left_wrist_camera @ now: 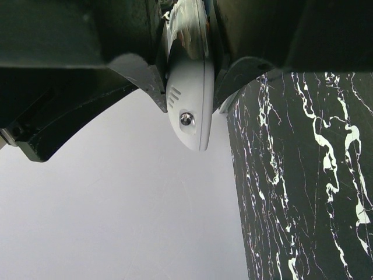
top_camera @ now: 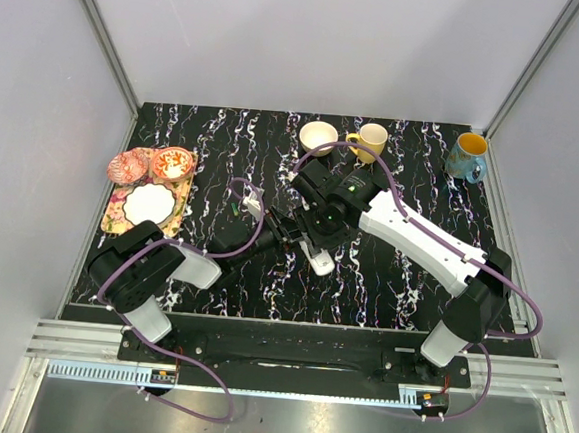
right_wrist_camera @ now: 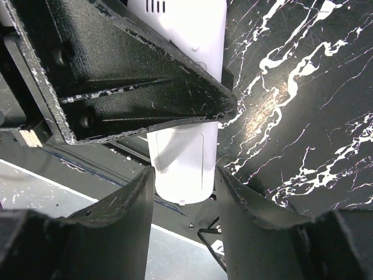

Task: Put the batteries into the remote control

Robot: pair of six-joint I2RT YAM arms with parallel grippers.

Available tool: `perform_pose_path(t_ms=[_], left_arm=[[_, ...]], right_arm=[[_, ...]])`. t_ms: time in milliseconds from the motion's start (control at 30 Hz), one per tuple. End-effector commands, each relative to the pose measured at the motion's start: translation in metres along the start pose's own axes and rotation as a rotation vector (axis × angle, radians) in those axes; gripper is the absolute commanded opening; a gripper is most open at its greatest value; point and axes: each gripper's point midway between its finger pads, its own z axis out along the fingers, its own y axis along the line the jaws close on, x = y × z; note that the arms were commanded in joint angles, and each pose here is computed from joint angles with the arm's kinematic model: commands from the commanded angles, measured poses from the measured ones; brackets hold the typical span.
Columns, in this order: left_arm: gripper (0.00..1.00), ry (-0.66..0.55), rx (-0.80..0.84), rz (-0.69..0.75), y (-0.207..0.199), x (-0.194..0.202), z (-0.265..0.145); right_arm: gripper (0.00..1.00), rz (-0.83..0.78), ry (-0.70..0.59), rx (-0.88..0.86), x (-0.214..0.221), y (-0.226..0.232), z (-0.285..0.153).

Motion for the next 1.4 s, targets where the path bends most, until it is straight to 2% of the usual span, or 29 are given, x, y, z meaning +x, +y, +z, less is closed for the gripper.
perform_pose_path(t_ms=[0, 200, 367, 400, 467, 500, 533, 567, 600, 633, 700, 767, 900, 1133, 1367], left_arm=[[0.00, -0.017, 0.319, 0.067, -0.080, -0.003, -0.007], [0.00, -0.018, 0.305, 0.065, -0.075, -0.003, -0.006], [0.00, -0.013, 0.288, 0.059, -0.068, -0.002, -0.004], [0.00, -0.011, 0.282, 0.059, -0.066, -0.002, -0.004], [0.00, -0.008, 0.280, 0.056, -0.066, -0.002, -0.004], [0.00, 0.007, 0.284, 0.059, -0.067, 0.001, -0.006], [0.00, 0.016, 0.284, 0.061, -0.067, 0.002, -0.007], [0.00, 0.024, 0.288, 0.065, -0.068, 0.001, -0.008], [0.00, 0.058, 0.291, 0.068, -0.069, 0.005, -0.010], [0.00, 0.071, 0.297, 0.061, -0.072, 0.006, -0.011], [0.00, 0.122, 0.313, 0.070, -0.077, 0.009, -0.016], [0.00, 0.153, 0.322, 0.072, -0.083, 0.010, -0.019], [0.00, 0.223, 0.324, 0.086, -0.086, 0.019, -0.027], [0.00, 0.239, 0.318, 0.123, -0.092, 0.023, -0.033], [0.00, 0.231, 0.292, 0.175, -0.099, 0.022, -0.033]], right_arm=[[0.52, 0.023, -0.065, 0.018, -0.009, -0.007, -0.013], [0.61, 0.047, -0.137, -0.019, -0.023, 0.000, -0.031], [0.69, 0.111, -0.275, -0.065, -0.045, -0.002, -0.068], [0.70, 0.140, -0.336, -0.106, -0.051, -0.001, -0.083], [0.71, 0.208, -0.364, -0.122, -0.051, -0.017, -0.081], [0.71, 0.250, -0.466, -0.181, -0.060, -0.018, -0.099], [0.71, 0.291, -0.446, -0.192, -0.050, -0.029, -0.082], [0.72, 0.324, -0.535, -0.247, -0.064, -0.028, -0.087], [0.73, 0.321, -0.592, -0.320, -0.058, -0.024, -0.102], [0.75, 0.337, -0.558, -0.335, -0.043, -0.026, -0.078], [0.77, 0.341, -0.642, -0.427, -0.046, -0.021, -0.089], [0.85, 0.339, -0.632, -0.490, -0.037, -0.013, -0.076], [0.88, 0.332, -0.654, -0.598, -0.027, -0.002, -0.074], [0.90, 0.362, -0.603, -0.728, -0.011, 0.012, -0.050], [0.90, 0.375, -0.606, -0.880, -0.011, 0.028, -0.056]])
